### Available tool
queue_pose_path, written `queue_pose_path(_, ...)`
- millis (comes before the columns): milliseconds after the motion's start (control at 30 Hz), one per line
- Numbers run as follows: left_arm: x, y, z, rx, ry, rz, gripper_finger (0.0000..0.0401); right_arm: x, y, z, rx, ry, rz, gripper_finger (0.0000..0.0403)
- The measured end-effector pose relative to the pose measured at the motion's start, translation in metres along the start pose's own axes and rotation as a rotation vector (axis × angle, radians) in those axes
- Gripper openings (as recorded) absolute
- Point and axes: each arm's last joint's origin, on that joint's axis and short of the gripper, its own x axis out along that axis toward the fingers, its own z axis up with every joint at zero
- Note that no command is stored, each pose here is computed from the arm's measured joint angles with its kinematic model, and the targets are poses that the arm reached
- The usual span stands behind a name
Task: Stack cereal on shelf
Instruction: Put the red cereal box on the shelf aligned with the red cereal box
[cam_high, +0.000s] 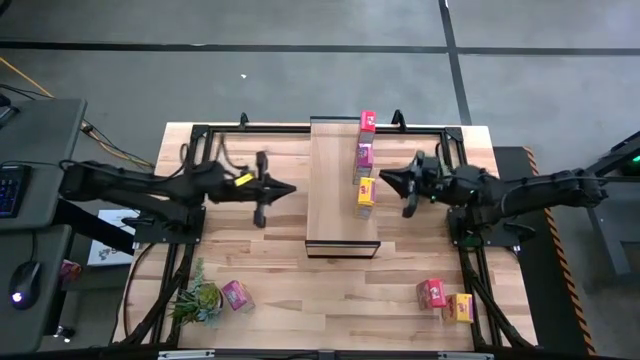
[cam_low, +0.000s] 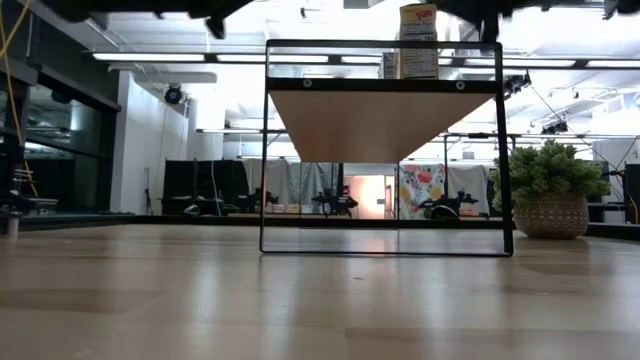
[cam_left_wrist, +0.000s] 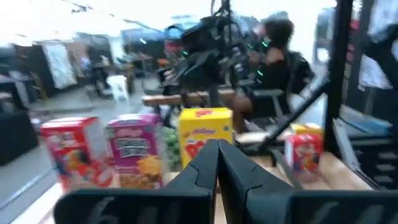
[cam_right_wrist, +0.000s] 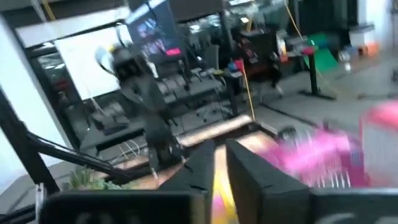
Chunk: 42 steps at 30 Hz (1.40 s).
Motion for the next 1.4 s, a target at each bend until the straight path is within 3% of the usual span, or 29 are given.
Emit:
queue_pose_path(67,-0.009,0.0,-0.006,-0.001,-0.014,0.028,0.0,0.002,0.006,0.024,-0.047,0.019,-0.006,0.0084)
queue_pose_path(167,-0.017,0.001,-0.01,-0.001,-0.025,0.057,0.0,0.005,0.018,0.061,-0.094,0.157,-0.026,0.0147)
queue_pose_path(267,-0.018,0.001,-0.01,-0.001,-0.02,0.063,0.0,0.006,0.031,0.09,-0.038,0.396,-0.075,0.0201)
queue_pose_path(333,-0.018,0.001,-0.01,-0.001,-0.019,0.062,0.0,0.005,0.038,0.099,0.05,0.605,-0.167,0.0226)
queue_pose_path(500,-0.017,0.001,-0.012,0.016,-0.012,0.061,0.0,-0.006,0.057,0.094,0.352,1.134,-0.577,0.0243)
queue_pose_path(633,-0.017,0.001,-0.01,0.033,-0.024,0.063,0.0,0.002,0.094,0.072,0.593,1.167,-0.475,0.0243)
queue_pose_path(867,-0.018,0.001,-0.009,0.075,-0.03,0.057,0.0,-0.024,0.13,0.013,0.596,1.47,-0.868,0.0244)
queue_pose_path(1200,-0.019,0.001,-0.001,0.113,-0.106,0.069,0.0,-0.058,0.173,-0.03,0.652,1.357,-1.038,0.0244)
queue_pose_path(1400,-0.019,0.002,0.002,0.129,-0.136,0.076,0.0,-0.071,0.184,-0.064,0.762,1.269,-0.998,0.0244)
